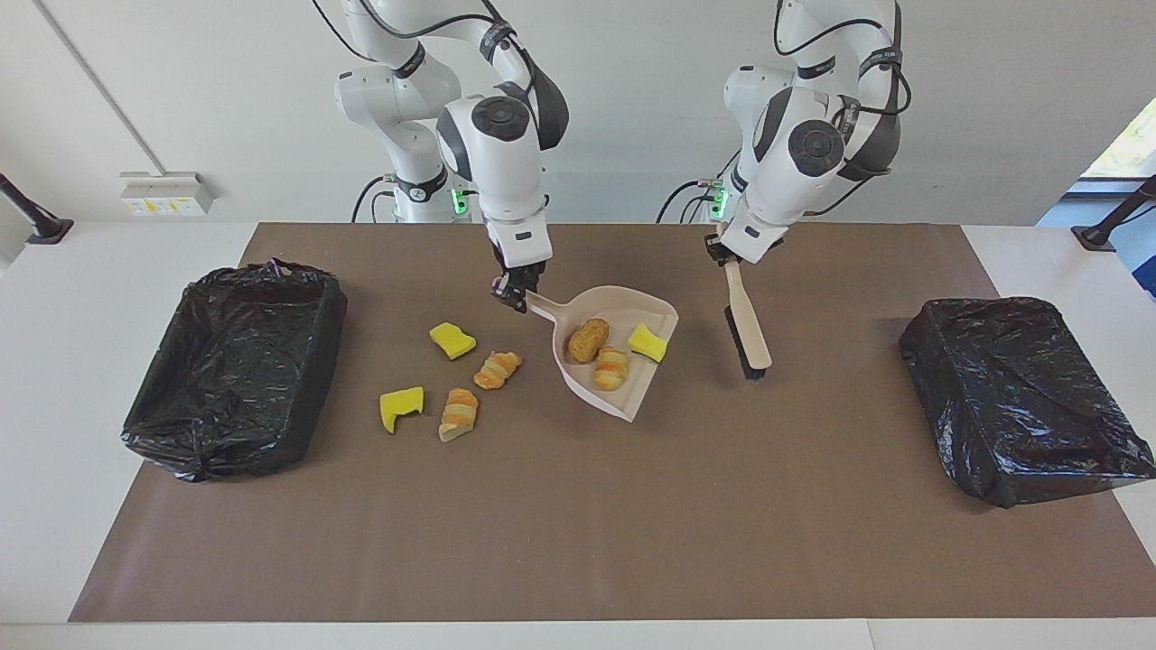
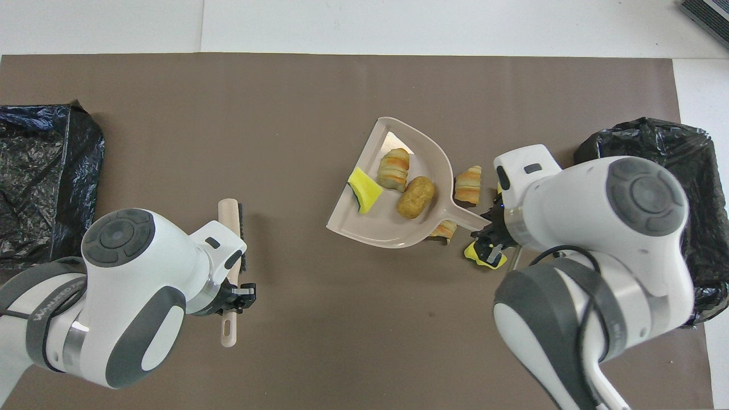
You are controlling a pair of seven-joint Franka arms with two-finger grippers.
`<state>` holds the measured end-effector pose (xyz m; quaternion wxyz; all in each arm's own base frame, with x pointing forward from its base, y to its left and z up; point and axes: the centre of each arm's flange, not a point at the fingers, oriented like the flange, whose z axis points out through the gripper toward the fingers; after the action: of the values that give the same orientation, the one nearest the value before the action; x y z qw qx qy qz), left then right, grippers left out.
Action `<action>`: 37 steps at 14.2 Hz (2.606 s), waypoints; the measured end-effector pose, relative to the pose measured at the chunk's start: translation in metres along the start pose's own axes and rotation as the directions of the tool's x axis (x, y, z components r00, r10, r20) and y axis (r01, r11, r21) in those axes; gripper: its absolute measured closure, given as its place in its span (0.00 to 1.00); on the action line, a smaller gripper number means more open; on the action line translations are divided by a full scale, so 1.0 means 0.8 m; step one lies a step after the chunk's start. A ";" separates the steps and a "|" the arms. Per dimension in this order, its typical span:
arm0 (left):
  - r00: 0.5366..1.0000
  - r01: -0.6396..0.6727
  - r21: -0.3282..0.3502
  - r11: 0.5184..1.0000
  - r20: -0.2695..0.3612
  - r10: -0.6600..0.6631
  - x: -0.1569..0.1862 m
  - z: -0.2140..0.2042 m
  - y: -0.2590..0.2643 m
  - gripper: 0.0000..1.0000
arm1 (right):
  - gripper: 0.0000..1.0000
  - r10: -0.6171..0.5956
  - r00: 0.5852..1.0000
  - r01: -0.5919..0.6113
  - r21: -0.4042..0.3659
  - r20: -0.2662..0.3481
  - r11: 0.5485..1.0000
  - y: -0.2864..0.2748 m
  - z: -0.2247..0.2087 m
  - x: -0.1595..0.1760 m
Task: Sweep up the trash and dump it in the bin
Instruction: 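Carry the loaded dustpan with the right gripper over the nearer bin, then tilt the dustpan with the right gripper to dump pieces into the bin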
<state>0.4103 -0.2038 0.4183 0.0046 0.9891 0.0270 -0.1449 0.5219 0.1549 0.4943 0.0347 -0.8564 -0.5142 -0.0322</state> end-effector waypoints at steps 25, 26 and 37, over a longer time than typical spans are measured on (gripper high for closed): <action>0.989 -0.071 0.022 0.997 -0.131 0.073 -0.239 0.171 0.183 0.61 | 0.67 -0.404 0.829 0.467 -0.080 0.387 0.881 0.261 -0.108 -0.534; 0.989 -0.085 0.027 0.996 -0.120 0.088 -0.226 0.157 0.182 0.52 | 0.67 -0.422 0.805 0.486 -0.055 0.417 0.872 0.266 -0.099 -0.520; 0.947 -0.187 -0.013 0.982 -0.267 0.177 0.002 -0.153 -0.020 0.00 | 0.67 -0.426 0.694 0.513 0.016 0.581 0.858 0.282 -0.076 -0.434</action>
<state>0.4463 -0.1859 0.5350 0.0330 0.9975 -0.0614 -0.0099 0.5569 -0.2617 0.5172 -0.1918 -0.6661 -0.6987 0.1770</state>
